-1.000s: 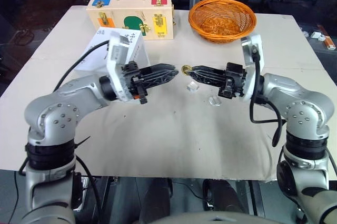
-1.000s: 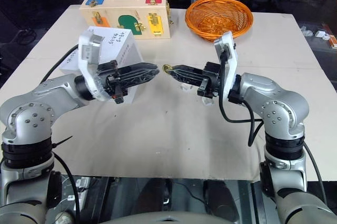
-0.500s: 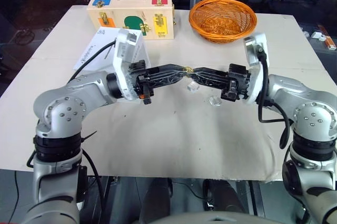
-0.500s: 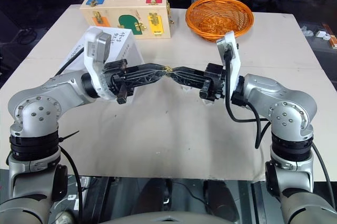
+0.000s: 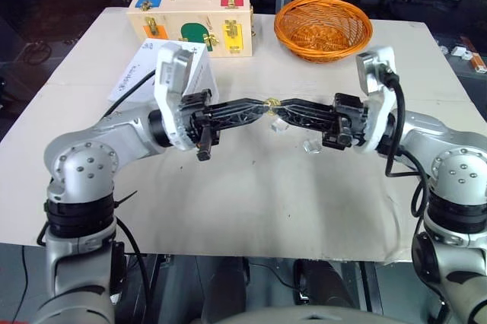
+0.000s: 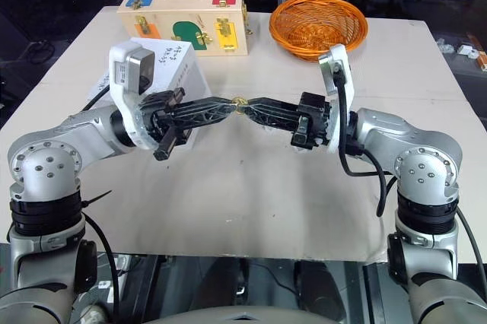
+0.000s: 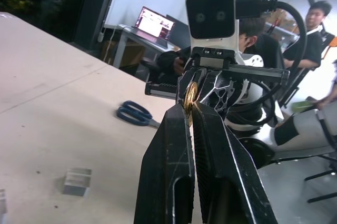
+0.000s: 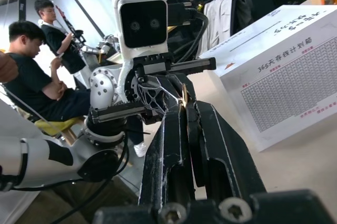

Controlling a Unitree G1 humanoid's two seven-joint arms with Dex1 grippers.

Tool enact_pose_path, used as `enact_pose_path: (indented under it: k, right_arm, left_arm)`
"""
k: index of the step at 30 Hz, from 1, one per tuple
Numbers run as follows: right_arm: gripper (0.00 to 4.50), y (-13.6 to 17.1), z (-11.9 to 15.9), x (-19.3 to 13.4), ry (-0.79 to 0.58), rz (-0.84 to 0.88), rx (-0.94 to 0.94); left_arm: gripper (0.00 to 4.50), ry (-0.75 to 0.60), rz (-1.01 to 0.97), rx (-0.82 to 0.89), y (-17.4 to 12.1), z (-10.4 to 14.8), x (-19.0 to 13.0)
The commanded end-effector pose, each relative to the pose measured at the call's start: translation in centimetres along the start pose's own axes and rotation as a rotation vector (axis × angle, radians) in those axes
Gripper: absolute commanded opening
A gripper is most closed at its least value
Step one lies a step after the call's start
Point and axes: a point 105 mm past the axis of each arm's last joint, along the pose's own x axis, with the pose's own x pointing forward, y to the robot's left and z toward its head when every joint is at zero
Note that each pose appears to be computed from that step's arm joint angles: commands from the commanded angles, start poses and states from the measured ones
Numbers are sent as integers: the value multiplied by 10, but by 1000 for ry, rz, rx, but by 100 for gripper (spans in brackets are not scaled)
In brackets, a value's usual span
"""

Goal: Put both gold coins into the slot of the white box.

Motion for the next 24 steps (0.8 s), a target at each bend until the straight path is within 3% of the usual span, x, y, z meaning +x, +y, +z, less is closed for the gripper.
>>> enact_pose_path:
  k: [1, 4, 8, 14, 17, 19, 21, 24]
  right_arm:
    - [93, 24, 6, 5, -18, 114, -34]
    - [222, 20, 9, 3, -16, 79, -53]
    - [429, 9, 16, -6, -11, -24, -150]
    - [441, 5, 21, -15, 39, -79, -351]
    - [441, 6, 29, -19, 62, -72, -436]
    - [441, 5, 40, -23, 71, -74, -513]
    - [441, 2, 44, -25, 91, -71, -566]
    - [441, -3, 48, -25, 97, -59, -606]
  left_arm:
    - [0, -20, -15, -14, -6, 2, 2]
    - [0, -66, -12, -50, -6, 10, -3]
    - [0, -124, 64, -60, -2, 28, -23]
    - [0, -157, 299, 39, 12, 55, -51]
    - [0, -150, 600, 197, 29, 85, -86]
    - [0, -74, 860, 250, 43, 104, -124]
    - [0, 23, 956, 167, 51, 104, -140]
    - [0, 36, 1017, 57, 63, 108, -148]
